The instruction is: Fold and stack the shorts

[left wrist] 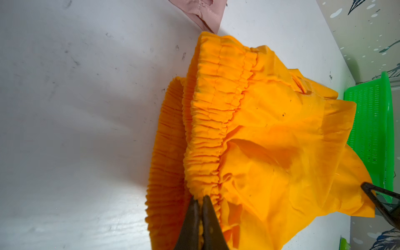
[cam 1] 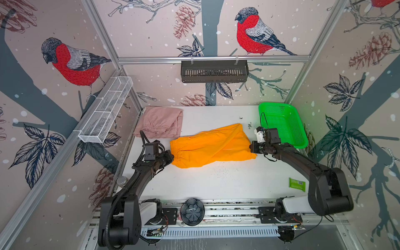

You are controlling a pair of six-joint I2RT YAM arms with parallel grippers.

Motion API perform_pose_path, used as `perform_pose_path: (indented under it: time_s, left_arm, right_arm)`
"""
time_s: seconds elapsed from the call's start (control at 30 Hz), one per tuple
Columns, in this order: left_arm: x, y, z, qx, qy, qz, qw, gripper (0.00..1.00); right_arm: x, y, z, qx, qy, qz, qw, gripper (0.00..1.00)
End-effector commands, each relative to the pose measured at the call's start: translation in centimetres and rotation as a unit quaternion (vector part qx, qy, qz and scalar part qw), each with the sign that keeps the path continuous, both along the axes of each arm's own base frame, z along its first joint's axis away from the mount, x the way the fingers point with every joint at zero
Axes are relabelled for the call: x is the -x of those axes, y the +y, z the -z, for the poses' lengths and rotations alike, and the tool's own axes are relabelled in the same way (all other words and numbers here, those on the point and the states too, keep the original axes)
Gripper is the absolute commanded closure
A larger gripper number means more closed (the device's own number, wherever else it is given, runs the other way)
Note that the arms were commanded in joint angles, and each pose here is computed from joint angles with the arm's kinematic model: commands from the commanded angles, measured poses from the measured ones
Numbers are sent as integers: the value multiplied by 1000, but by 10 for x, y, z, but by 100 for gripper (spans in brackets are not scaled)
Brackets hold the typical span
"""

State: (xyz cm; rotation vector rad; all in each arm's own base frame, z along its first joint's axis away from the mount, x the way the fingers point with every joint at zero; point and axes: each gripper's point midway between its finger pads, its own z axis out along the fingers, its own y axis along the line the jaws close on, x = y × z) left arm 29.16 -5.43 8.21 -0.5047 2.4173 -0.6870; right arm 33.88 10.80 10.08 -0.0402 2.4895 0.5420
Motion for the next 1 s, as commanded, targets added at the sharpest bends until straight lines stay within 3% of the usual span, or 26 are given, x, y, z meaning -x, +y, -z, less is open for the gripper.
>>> perform_pose_path:
  time_s: [0.0,0.13,0.17,0.33,0.37,0.4,0.47,0.53,0.57,0.7,0.83,0.9,0.97]
  left_arm:
    - [7,6,-8,-7,-6,-22,1000,100]
    - [15,10,-18,-7,-29,-43,999,100]
    - [17,10,-16,-6,-30,-46,998,100]
    - [26,3,1,3,0,-47,999,100]
    - [28,1,3,-1,4,-47,999,100]
    - [29,-1,3,-3,2,-45,999,92]
    - [29,0,3,-6,0,-49,999,43]
    - [23,5,-1,-21,-11,-54,998,5]
    - [19,8,-5,-31,-17,-56,998,2]
    - [-1,12,-19,-41,-44,-53,997,2]
    - [-9,3,-13,-18,-24,-31,999,6]
    - [-9,-4,-6,-9,-12,-8,1000,15]
    - [-7,-6,3,-4,-4,-3,1000,33]
  right_arm:
    - [17,-7,0,0,17,26,1000,99]
    - [41,-12,11,-22,29,57,998,97]
    - [47,-14,19,-24,35,67,997,91]
    - [60,-21,37,-28,51,91,994,86]
    - [60,-22,36,-28,47,94,994,81]
    - [59,-22,32,-31,39,94,994,72]
    - [55,-20,21,-38,19,87,995,46]
    - [49,-18,9,-39,-1,77,996,35]
    - [45,-18,6,-35,-8,74,997,34]
    - [28,-21,8,-10,-9,62,998,33]
    - [13,-13,22,-13,9,41,999,39]
    - [9,-9,30,-17,19,32,999,46]
    - [7,-3,37,-24,28,20,999,52]
